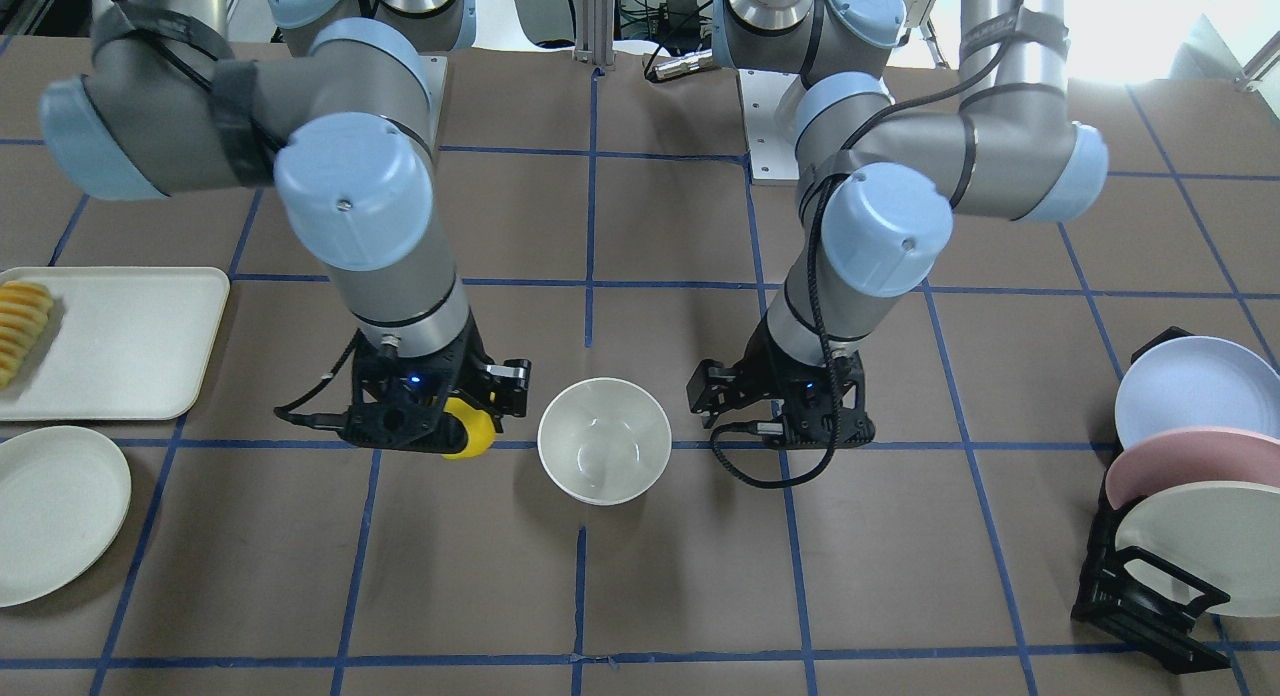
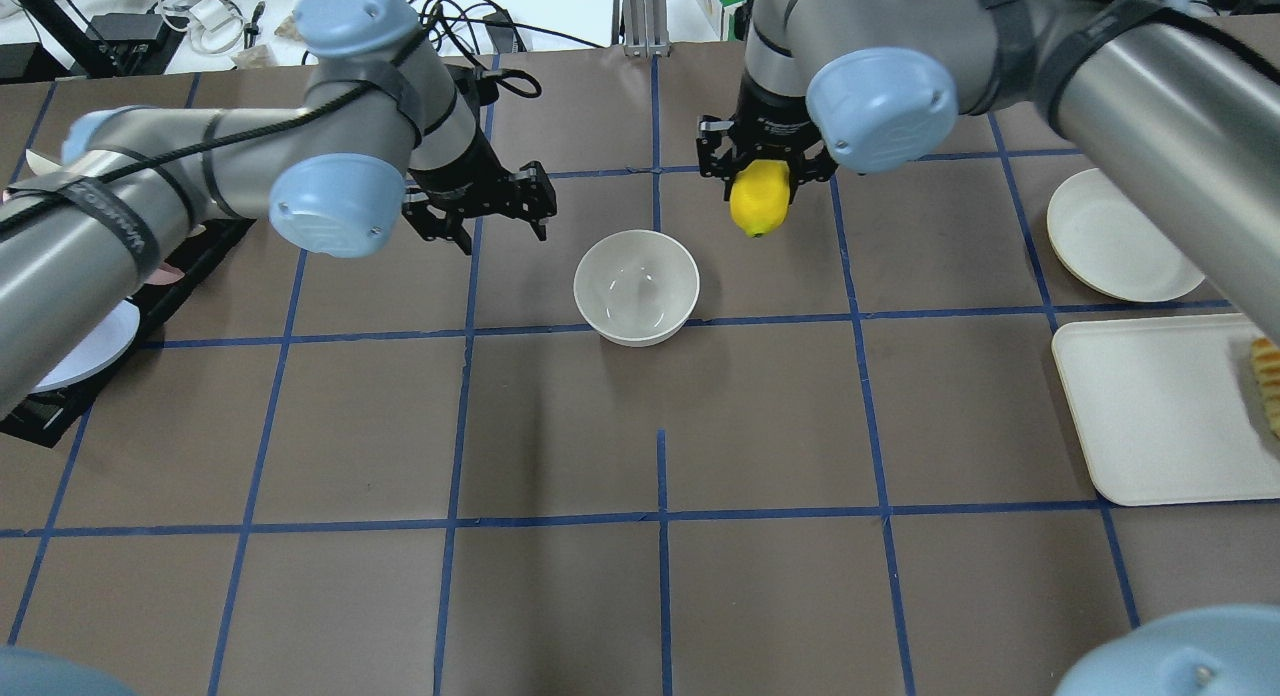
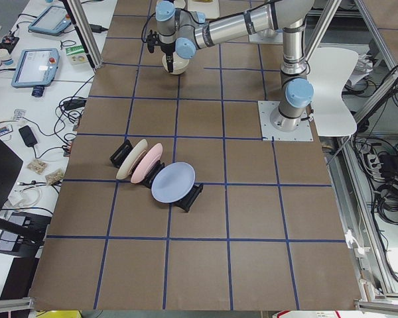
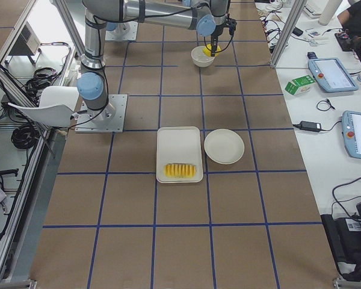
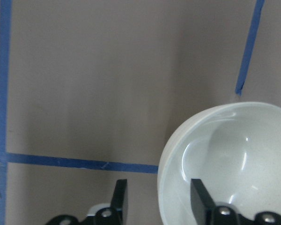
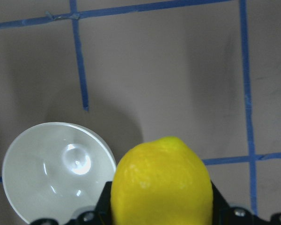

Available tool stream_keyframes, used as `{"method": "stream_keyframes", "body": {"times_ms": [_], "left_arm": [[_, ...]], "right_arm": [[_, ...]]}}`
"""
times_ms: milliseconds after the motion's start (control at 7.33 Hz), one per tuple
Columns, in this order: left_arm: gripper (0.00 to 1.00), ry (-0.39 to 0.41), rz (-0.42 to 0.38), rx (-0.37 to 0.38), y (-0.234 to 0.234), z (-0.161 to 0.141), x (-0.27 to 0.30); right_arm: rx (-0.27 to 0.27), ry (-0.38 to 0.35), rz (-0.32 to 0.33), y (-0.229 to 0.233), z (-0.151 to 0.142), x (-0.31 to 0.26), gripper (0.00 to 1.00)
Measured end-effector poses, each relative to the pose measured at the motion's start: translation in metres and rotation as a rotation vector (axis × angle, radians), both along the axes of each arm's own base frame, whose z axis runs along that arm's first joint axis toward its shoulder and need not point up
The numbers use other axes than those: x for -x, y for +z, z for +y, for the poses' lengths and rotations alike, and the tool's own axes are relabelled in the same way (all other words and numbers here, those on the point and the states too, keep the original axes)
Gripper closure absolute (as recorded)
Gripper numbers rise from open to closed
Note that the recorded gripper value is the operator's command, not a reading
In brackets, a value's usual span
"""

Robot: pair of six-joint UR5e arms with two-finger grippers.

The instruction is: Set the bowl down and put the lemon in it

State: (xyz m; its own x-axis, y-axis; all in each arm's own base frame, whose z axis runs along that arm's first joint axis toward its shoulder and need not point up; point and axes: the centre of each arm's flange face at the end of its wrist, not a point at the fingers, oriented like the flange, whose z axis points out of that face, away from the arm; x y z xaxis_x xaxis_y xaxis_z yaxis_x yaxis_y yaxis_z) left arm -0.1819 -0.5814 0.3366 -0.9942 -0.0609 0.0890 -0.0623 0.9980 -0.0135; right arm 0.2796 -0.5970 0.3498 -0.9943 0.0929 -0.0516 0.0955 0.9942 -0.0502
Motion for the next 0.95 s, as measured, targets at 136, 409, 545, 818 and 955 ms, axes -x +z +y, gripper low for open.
{"method": "stream_keyframes", "body": {"times_ms": [136,409,545,818,955], "left_arm": [[0.0,-0.041,-0.045,-0.004,0.032,0.008,-0.014],[0.0,-0.073,-0.072,0.0,0.087,0.031,-0.026],[0.0,-0.076,-0.071,0.01,0.108,0.044,-0.027],[0.0,-0.084,-0.071,0.039,0.136,0.065,-0.025],[0.0,-0.089,-0.072,0.045,0.146,0.075,-0.024]], "right_arm": [[0.019,-0.004,-0.013,-0.024,0.003,-0.038,1.0],[0.025,0.015,-0.023,-0.069,0.014,-0.093,0.99],[0.009,0.027,-0.016,-0.087,0.017,-0.103,0.98],[-0.019,0.04,0.005,-0.11,0.022,-0.108,0.65],[-0.028,0.046,0.011,-0.117,0.024,-0.107,0.08]]}}
